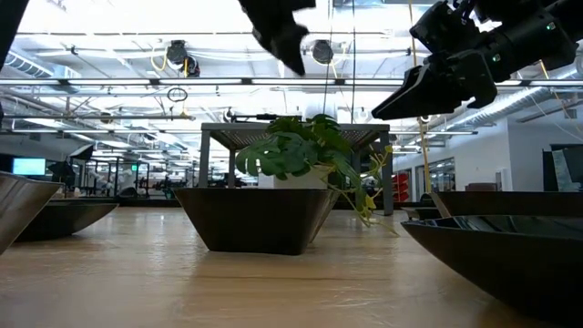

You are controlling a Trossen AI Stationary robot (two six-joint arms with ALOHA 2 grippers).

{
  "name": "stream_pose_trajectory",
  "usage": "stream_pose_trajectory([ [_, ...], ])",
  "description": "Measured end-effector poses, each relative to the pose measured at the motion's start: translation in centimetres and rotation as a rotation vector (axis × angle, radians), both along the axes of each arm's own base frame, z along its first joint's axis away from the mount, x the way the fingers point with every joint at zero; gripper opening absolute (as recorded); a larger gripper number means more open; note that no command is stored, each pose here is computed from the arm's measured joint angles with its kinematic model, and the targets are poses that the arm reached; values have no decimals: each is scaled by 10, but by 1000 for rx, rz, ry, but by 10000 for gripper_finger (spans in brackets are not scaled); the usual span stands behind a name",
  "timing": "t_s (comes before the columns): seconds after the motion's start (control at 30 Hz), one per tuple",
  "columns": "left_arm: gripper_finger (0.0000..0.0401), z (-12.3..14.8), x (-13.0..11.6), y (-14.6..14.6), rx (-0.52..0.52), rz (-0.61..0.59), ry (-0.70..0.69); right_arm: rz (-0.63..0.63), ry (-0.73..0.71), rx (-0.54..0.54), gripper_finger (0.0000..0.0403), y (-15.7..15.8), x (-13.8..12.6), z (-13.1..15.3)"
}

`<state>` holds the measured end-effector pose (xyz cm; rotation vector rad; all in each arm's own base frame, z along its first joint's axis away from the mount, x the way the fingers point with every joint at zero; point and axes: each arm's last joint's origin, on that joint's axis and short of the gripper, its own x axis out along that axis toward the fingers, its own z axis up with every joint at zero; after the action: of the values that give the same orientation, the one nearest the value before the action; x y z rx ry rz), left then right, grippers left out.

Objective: Pick & Place Mini shaped plates
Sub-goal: Stack the black leaf plate on top of the other black leaf plate on the shelf

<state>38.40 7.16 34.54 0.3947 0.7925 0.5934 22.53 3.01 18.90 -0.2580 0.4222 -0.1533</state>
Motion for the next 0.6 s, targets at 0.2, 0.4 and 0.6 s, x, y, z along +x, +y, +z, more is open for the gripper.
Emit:
stream_pose_trajectory([
  [0.2, 146, 14, -7, -10, -124, -56, -109, 0, -1, 0, 157, 0, 0, 0],
  [0.4, 138, 16, -7, -21, -202, -76, -154, 1, -1, 0, 157, 0, 0, 0],
  [0.6, 146, 16, -6, -34, -257, -65, -196, 1, -1, 0, 157, 0, 0, 0],
])
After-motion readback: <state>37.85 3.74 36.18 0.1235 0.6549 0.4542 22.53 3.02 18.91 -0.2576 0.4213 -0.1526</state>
